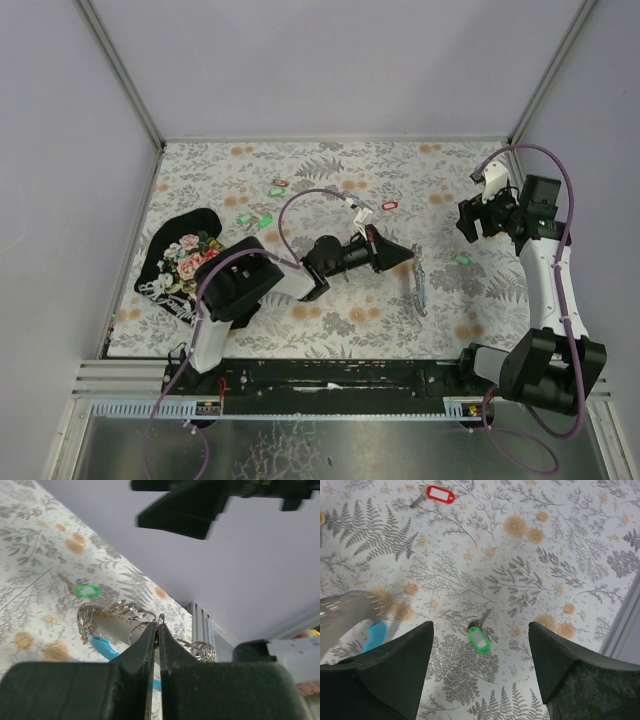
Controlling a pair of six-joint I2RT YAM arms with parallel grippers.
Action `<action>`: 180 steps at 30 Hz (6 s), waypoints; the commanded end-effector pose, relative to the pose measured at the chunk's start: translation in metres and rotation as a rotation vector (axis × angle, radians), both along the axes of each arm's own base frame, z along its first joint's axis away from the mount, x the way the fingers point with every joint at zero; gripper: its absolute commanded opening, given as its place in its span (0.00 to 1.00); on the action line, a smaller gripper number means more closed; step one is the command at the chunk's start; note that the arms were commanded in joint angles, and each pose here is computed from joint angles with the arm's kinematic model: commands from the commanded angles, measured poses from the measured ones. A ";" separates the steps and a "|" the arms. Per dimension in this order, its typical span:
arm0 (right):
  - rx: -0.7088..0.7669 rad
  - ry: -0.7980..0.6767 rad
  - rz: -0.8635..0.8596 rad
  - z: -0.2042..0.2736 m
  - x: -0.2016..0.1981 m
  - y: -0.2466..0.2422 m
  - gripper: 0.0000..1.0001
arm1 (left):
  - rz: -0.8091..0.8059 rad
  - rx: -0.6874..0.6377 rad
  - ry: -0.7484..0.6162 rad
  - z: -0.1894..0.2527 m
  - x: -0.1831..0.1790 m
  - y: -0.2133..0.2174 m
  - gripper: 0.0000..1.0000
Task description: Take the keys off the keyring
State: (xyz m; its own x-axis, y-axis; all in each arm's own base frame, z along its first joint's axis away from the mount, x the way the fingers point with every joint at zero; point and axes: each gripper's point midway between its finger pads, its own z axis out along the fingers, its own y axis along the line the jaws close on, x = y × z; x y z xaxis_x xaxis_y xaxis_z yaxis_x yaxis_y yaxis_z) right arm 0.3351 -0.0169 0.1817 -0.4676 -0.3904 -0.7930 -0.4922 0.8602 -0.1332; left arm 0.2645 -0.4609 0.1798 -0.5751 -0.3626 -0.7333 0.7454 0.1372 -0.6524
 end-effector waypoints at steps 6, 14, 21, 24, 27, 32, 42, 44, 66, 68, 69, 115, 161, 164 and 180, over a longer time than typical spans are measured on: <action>0.094 -0.037 0.067 0.010 -0.001 0.020 0.83 | 0.166 0.059 0.168 -0.031 0.069 0.009 0.01; 0.114 -0.027 0.088 0.009 -0.002 0.024 0.83 | 0.245 0.302 0.255 -0.073 0.079 0.041 0.13; 0.157 -0.071 0.142 0.026 -0.008 0.037 0.84 | 0.434 0.505 0.148 -0.042 0.084 0.096 0.43; 0.166 -0.113 0.172 0.041 -0.012 0.044 0.86 | 0.524 0.532 0.042 0.007 0.081 0.126 0.61; 0.164 -0.177 0.188 0.069 -0.017 0.048 0.96 | 0.564 0.520 -0.051 0.058 0.066 0.152 0.75; 0.300 -0.253 -0.005 0.154 -0.020 0.045 0.99 | 0.660 0.426 -0.167 0.153 0.033 0.204 1.00; 0.462 -0.391 0.076 0.279 -0.065 0.080 0.99 | 0.642 0.201 -0.237 0.298 -0.069 0.285 1.00; 0.520 -0.382 0.022 0.292 -0.070 0.080 0.99 | 0.635 0.164 -0.245 0.315 -0.086 0.298 1.00; 0.564 -0.386 -0.153 0.317 -0.061 0.061 0.99 | 0.667 0.175 -0.271 0.325 -0.099 0.317 1.00; 0.560 -0.388 -0.153 0.315 -0.061 0.061 0.99 | 0.666 0.177 -0.273 0.324 -0.098 0.316 1.00; 0.559 -0.386 -0.151 0.315 -0.060 0.061 0.99 | 0.662 0.178 -0.275 0.324 -0.098 0.315 1.00; 0.597 -0.340 -0.013 0.305 -0.065 0.080 0.99 | 0.588 0.122 -0.303 0.320 -0.102 0.299 1.00; 0.636 -0.345 -0.015 0.317 -0.070 0.082 0.99 | 0.588 0.155 -0.316 0.318 -0.102 0.300 1.00; 0.631 -0.349 -0.013 0.317 -0.070 0.081 0.99 | 0.584 0.160 -0.315 0.317 -0.102 0.299 1.00; 0.617 -0.352 -0.028 0.313 -0.069 0.078 0.99 | 0.583 0.170 -0.314 0.314 -0.100 0.297 1.00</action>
State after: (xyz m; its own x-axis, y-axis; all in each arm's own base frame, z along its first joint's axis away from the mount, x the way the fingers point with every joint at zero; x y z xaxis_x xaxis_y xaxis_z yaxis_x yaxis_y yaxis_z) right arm 0.2713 0.0627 0.4778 -0.2188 0.2119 -0.9525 -0.4785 0.8274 0.2940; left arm 0.1674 -0.1638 0.4825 -0.1029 -0.4099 -0.9063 0.6470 0.6645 -0.3739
